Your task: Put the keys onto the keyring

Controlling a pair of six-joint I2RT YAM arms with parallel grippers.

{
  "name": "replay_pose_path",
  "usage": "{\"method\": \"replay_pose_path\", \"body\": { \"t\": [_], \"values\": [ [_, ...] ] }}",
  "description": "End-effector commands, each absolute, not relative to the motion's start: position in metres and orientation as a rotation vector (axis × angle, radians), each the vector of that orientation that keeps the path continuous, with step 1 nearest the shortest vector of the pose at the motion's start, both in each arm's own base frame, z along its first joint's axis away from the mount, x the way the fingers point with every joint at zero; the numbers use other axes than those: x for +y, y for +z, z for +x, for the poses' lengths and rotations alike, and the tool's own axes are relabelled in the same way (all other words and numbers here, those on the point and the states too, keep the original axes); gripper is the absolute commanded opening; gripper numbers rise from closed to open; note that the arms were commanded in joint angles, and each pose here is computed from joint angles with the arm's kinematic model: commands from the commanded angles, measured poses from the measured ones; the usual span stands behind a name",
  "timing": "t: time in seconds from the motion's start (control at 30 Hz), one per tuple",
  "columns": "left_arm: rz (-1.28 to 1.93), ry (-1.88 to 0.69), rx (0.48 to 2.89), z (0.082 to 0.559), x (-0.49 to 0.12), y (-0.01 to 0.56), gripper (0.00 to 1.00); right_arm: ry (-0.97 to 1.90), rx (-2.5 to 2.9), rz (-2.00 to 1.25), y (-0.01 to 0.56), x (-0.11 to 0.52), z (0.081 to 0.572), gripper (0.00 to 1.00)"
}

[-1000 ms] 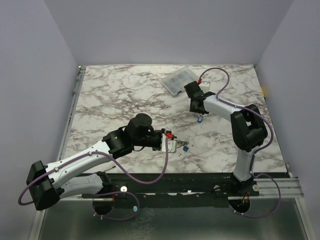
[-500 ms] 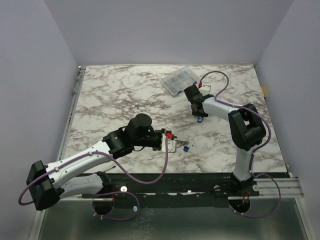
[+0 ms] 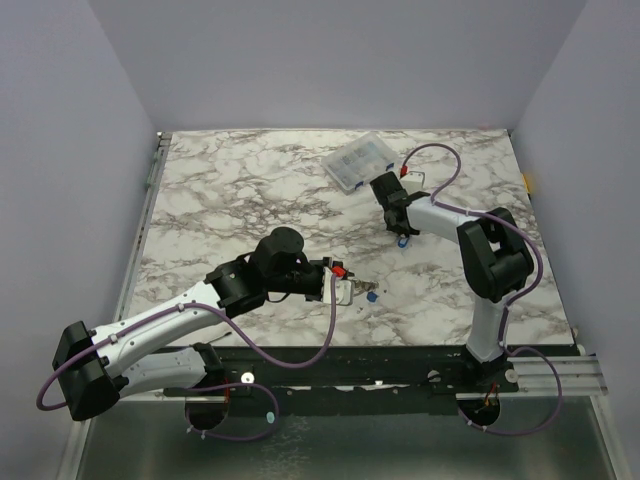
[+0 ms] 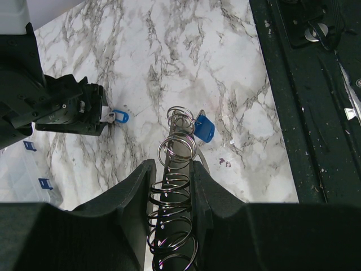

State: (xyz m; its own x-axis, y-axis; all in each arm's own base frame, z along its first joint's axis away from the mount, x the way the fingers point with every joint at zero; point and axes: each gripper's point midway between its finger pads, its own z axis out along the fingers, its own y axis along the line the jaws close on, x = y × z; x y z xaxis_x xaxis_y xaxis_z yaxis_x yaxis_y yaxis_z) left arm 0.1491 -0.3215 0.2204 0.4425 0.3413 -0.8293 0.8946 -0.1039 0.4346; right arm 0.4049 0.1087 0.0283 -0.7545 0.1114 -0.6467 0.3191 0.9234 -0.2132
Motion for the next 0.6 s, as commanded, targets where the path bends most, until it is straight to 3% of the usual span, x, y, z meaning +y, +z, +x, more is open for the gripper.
{"method": "replay_pose_path", "body": {
  "t": [0.0,0.37,0.57],
  "values": [
    [1.644,-0.69,1.051,0.148,-0.323,0.23,0.0,-0.48,2.373,0.346,0.036,0.09,0.403,0.46],
    [1.642,-0.691,1.052,0.148,-0.323,0.23,0.0,-0.472,2.404,0.355,0.022,0.089,0.395,0.36],
    [1.64,-0.691,1.053,0.148,-0.323,0.23,0.0,-0.478,2.397,0.359,0.02,0.088,0.395,0.19]
  ]
}}
